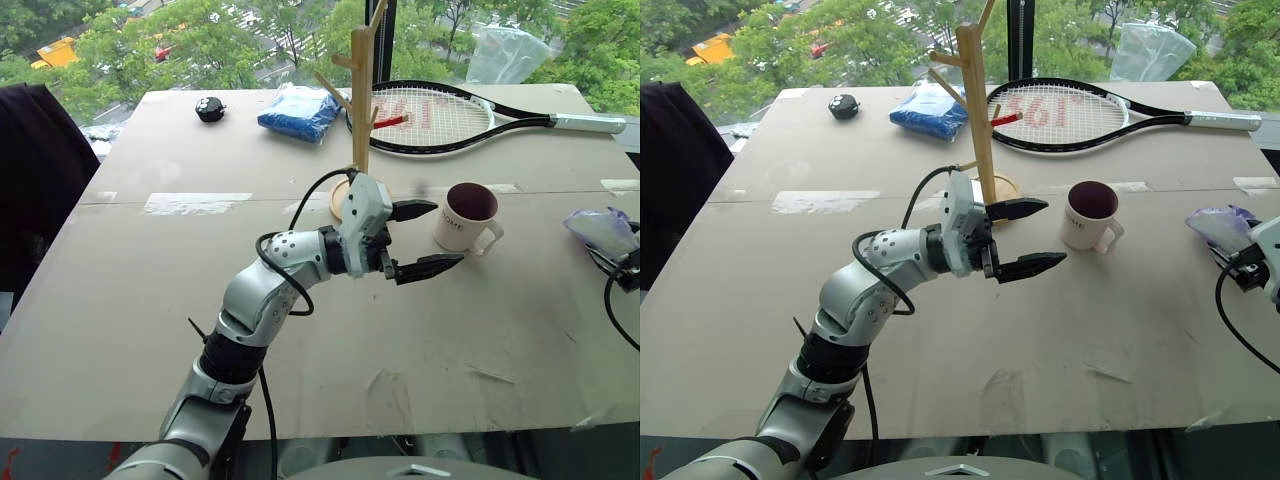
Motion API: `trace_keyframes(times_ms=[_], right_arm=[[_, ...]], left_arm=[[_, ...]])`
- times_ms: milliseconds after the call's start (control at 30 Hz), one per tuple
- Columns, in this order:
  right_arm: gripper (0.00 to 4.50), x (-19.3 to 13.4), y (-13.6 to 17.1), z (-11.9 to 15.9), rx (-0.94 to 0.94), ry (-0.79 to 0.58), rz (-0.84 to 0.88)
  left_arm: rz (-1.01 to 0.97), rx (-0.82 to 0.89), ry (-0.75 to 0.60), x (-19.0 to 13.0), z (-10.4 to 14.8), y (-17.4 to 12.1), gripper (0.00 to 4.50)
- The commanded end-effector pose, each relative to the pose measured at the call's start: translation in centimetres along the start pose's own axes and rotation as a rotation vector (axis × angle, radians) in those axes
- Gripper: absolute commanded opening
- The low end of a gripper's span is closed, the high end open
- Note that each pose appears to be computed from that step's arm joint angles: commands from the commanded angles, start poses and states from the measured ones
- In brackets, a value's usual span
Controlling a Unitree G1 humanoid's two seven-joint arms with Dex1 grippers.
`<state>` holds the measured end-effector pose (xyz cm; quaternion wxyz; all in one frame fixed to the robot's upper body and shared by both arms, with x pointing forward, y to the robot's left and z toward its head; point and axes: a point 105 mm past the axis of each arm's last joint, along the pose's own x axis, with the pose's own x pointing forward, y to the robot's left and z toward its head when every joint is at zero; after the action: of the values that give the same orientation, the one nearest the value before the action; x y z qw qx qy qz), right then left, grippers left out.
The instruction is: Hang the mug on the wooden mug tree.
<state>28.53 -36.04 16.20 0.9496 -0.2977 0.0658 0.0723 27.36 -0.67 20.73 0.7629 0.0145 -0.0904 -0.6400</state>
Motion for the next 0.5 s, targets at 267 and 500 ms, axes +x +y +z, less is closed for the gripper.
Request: trace_keyframes(times_ms=[267, 500], right_arm=[[4.47, -1.3, 5.2, 6.9, 0.215, -0.218, 0.199], [4.47, -0.1, 13.7, 8.1, 0.382, -0.181, 0.353]], left_arm=[[-0.008, 0.028, 0.028, -1.1, -0.1, -0.1, 4.50], [0.016, 0.045, 0.090, -2.4, -0.6, 0.1, 4.50]])
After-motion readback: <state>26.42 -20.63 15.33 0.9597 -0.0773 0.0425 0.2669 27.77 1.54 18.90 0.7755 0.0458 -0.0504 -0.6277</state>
